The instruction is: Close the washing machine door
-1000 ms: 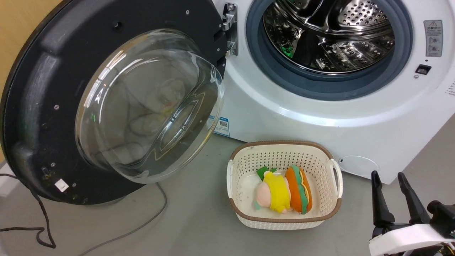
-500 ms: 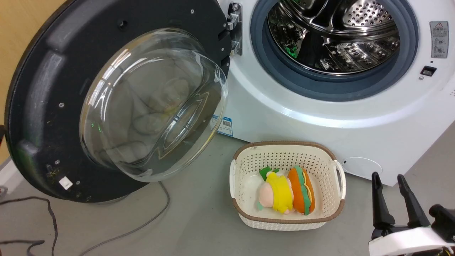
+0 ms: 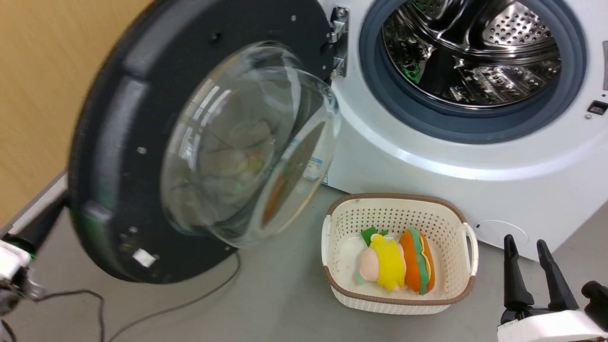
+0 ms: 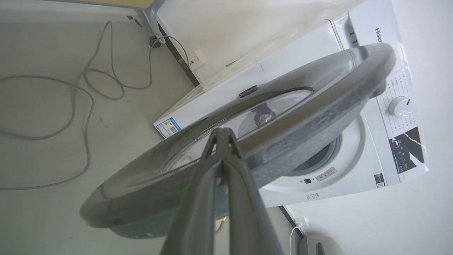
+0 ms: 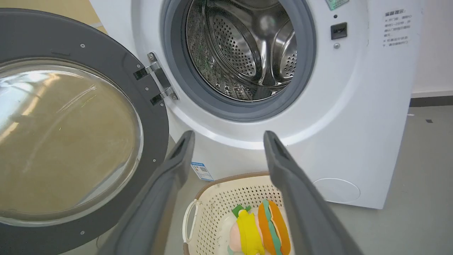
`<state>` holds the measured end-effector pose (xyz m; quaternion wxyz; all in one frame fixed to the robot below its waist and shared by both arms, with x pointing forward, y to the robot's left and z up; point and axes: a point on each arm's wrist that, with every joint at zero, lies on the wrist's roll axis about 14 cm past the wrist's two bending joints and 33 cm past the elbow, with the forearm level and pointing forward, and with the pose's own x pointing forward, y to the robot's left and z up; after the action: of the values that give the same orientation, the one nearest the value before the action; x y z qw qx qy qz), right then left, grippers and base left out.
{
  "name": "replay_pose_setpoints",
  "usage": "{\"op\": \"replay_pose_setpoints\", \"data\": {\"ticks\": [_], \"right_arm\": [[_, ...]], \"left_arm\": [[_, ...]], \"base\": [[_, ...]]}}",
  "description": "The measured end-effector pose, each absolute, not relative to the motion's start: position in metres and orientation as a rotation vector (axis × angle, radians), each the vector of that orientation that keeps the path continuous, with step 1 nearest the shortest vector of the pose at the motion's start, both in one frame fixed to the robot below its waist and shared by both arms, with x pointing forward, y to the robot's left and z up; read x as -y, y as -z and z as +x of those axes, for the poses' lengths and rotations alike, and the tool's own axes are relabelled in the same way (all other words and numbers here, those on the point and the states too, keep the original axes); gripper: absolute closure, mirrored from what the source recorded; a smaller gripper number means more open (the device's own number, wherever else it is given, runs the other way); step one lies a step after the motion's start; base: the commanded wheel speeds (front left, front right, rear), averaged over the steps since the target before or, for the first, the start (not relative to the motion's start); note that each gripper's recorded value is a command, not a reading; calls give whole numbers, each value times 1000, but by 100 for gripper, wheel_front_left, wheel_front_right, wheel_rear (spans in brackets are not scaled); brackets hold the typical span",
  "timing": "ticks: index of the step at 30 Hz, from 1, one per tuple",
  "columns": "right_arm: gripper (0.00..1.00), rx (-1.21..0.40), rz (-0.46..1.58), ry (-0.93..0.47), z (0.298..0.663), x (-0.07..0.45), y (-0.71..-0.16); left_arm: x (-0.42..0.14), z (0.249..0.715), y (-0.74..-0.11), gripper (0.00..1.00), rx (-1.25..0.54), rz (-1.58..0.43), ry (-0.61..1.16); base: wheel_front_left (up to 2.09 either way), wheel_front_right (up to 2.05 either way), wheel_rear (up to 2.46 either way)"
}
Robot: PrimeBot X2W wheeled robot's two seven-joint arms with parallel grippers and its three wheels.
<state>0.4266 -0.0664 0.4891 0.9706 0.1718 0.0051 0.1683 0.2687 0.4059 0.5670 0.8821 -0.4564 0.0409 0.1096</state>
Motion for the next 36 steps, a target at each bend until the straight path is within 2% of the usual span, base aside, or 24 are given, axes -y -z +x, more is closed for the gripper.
{"op": "replay_pose_setpoints", "data": {"ticks": [9, 16, 28, 36], "right_arm": [[0, -23, 389, -346, 429, 59, -483], [0, -23, 389, -325, 427, 67, -482], [0, -8, 369, -184, 417, 120, -479], [0, 15, 355, -88, 410, 155, -481]], "left_arm": [[-325, 271, -569, 100, -218, -951, 50], [-257, 290, -577, 100, -293, -924, 277], [-144, 326, -599, 100, -341, -902, 639], [-75, 354, -606, 100, -329, -896, 788]], "base": [[0, 0, 0], [0, 0, 0], [0, 0, 0], [0, 0, 0]]}}
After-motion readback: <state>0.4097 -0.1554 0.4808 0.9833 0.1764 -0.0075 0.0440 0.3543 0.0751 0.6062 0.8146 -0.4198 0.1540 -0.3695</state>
